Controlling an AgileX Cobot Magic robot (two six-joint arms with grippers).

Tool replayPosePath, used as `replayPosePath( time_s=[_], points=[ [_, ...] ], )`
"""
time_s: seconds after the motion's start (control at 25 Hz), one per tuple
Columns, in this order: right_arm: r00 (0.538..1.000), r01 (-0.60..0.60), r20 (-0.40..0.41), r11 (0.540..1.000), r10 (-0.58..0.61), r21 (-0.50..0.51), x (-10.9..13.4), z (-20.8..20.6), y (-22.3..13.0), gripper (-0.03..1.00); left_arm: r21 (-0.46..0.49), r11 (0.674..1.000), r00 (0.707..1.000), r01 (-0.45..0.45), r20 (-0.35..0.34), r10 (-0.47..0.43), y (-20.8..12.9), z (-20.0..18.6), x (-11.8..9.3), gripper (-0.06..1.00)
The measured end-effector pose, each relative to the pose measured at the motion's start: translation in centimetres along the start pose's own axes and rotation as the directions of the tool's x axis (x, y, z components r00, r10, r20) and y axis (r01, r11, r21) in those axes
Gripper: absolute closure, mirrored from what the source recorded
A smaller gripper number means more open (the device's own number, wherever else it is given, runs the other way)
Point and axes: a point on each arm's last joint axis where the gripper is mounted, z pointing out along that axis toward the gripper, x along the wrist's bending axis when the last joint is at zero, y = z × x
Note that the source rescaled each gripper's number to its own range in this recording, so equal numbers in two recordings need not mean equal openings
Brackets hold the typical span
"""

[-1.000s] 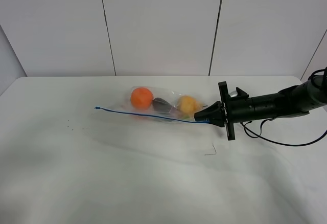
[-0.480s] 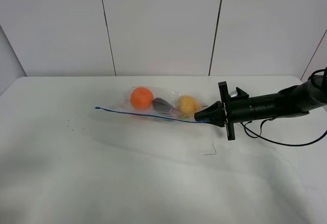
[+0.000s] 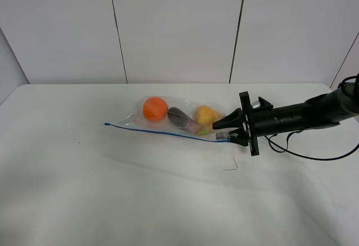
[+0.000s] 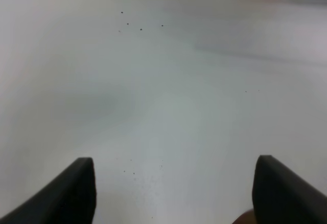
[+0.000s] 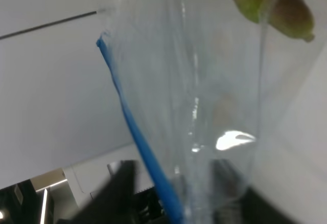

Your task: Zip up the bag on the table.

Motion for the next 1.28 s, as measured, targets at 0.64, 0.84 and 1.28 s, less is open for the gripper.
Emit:
replayPosePath(
  time_s=[0.64, 0.84, 1.28],
  points=[
    [0.685, 0.376, 0.672, 0.926, -0.282, 0.006, 11.3, -8.4, 2.7, -0.03, -0.005, 0.999, 0.999, 0.038, -0.001, -0.038, 0.0, 0.0, 0.0, 0.02],
    [0.575, 0.395, 0.764, 0.917, -0.292, 0.053, 12.5, -10.2, 1.7, -0.03, -0.005, 0.999, 0.998, 0.054, -0.026, -0.054, 0.0, 0.0, 0.2, 0.02],
    [0.423, 0.356, 0.864, 0.927, -0.274, 0.120, 12.9, -12.6, -1.2, -0.03, -0.005, 0.998, 0.998, 0.058, -0.028, -0.059, 0.0, 0.0, 0.3, 0.02]
  ],
)
